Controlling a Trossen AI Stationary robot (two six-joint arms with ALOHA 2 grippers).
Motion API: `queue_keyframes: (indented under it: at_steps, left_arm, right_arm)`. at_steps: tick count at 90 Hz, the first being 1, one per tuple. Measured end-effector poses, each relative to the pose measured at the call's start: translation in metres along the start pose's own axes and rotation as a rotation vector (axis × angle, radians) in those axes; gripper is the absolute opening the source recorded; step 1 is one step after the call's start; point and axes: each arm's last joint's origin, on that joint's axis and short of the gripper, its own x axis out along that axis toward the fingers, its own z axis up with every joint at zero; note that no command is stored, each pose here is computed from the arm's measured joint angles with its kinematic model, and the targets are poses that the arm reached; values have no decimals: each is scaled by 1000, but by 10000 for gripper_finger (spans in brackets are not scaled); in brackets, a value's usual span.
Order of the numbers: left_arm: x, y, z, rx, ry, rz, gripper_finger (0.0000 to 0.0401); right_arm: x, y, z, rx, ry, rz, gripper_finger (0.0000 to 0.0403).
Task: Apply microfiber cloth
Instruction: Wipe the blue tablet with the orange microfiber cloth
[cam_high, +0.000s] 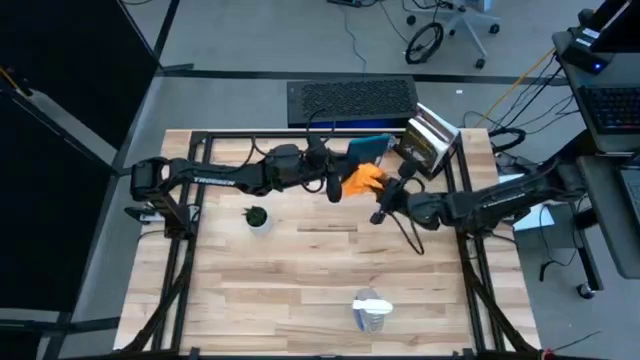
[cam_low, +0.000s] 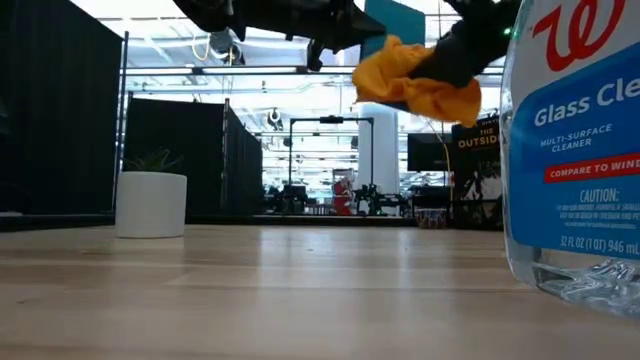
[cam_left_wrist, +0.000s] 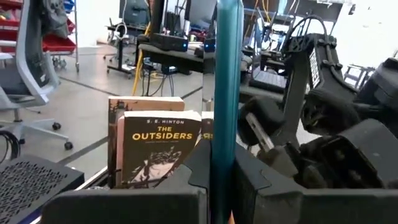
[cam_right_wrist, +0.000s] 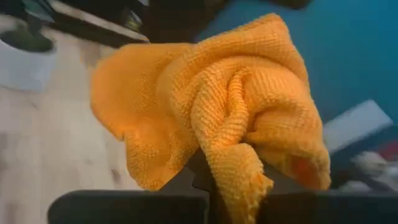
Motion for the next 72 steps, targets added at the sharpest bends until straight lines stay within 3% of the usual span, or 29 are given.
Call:
queue_keyframes:
  at_steps: [8,19,32,55,72]
  left_arm:
    - [0,-1,1,-3,-3,-8,9]
    - [0,-1,-1,-6,17,-20,8]
    - [0,-1,-1,-6,18,-29,8]
    - [0,0,0,-9,5,-11,8]
    - [0,1,0,-8,9,10,8]
  right_arm:
    - [-10,-15,10,-8,-39,-82,11]
    - [-20,-40,23,71,-130,-164,11]
    - [-23,-53,33,131,-261,-163,11]
    - [5,-37,36,158,-341,-93,11]
    - [28,-22,55,61,-281,-84,11]
